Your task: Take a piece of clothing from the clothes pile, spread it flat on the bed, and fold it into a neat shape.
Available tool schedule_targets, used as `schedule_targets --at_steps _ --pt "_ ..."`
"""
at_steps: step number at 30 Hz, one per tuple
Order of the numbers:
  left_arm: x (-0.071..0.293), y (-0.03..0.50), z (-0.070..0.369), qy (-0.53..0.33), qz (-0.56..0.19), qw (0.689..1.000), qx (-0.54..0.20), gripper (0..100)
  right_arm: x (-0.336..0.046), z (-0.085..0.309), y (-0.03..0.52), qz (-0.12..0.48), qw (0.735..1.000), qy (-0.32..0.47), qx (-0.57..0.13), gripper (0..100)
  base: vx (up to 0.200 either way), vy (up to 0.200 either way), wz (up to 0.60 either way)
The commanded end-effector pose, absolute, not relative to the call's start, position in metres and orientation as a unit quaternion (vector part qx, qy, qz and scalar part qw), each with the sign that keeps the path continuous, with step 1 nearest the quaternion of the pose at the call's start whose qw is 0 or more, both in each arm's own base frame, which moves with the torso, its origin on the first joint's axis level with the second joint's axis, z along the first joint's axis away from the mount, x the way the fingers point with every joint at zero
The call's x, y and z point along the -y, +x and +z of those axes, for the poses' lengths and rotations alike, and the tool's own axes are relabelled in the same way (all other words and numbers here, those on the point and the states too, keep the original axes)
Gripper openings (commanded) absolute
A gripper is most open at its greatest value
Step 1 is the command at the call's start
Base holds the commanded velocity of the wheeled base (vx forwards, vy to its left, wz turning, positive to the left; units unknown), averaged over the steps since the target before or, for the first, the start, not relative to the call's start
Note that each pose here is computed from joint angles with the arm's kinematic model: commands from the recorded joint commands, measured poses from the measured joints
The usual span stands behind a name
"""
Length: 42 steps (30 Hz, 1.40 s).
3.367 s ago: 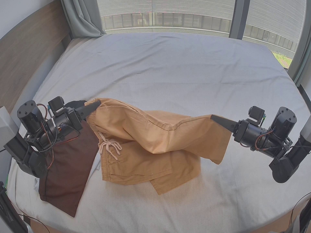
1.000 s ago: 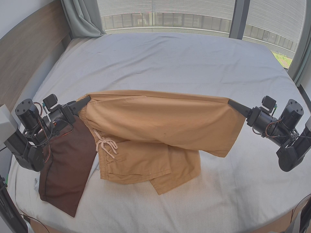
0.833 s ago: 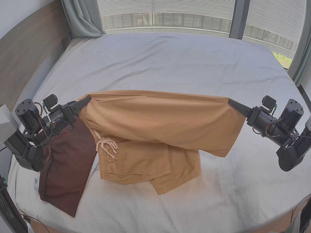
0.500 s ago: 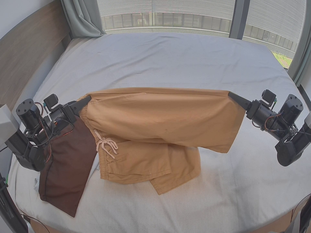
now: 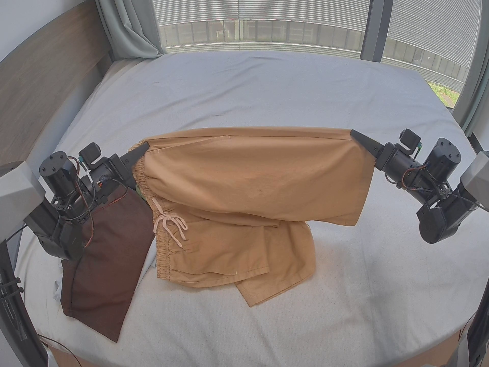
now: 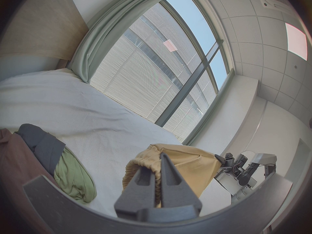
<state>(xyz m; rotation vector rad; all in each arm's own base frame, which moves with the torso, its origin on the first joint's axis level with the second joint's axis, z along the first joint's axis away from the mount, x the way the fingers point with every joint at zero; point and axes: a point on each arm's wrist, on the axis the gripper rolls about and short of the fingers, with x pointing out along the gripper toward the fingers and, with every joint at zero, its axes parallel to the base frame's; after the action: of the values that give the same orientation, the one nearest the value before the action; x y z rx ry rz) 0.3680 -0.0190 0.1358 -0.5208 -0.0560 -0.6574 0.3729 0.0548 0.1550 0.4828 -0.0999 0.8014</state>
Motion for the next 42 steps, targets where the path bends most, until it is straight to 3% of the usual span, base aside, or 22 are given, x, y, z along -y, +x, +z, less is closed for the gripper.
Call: schedule_targets --at_steps 1,19,42 --pt "0.025 0.382 0.121 -0.262 -0.319 0.911 0.017 0 -0.051 0.138 0.393 0.378 0.892 0.244 0.039 0 0.0 0.0 0.0" --pt "0.036 0.427 0.099 -0.278 -0.288 0.915 0.048 0 -0.048 0.101 0.459 0.372 0.891 0.258 0.044 0 0.0 0.0 0.0" --pt "0.036 0.456 0.081 -0.323 -0.275 0.903 0.061 0 -0.06 0.099 0.499 0.378 0.888 0.257 0.047 0 0.0 0.0 0.0"
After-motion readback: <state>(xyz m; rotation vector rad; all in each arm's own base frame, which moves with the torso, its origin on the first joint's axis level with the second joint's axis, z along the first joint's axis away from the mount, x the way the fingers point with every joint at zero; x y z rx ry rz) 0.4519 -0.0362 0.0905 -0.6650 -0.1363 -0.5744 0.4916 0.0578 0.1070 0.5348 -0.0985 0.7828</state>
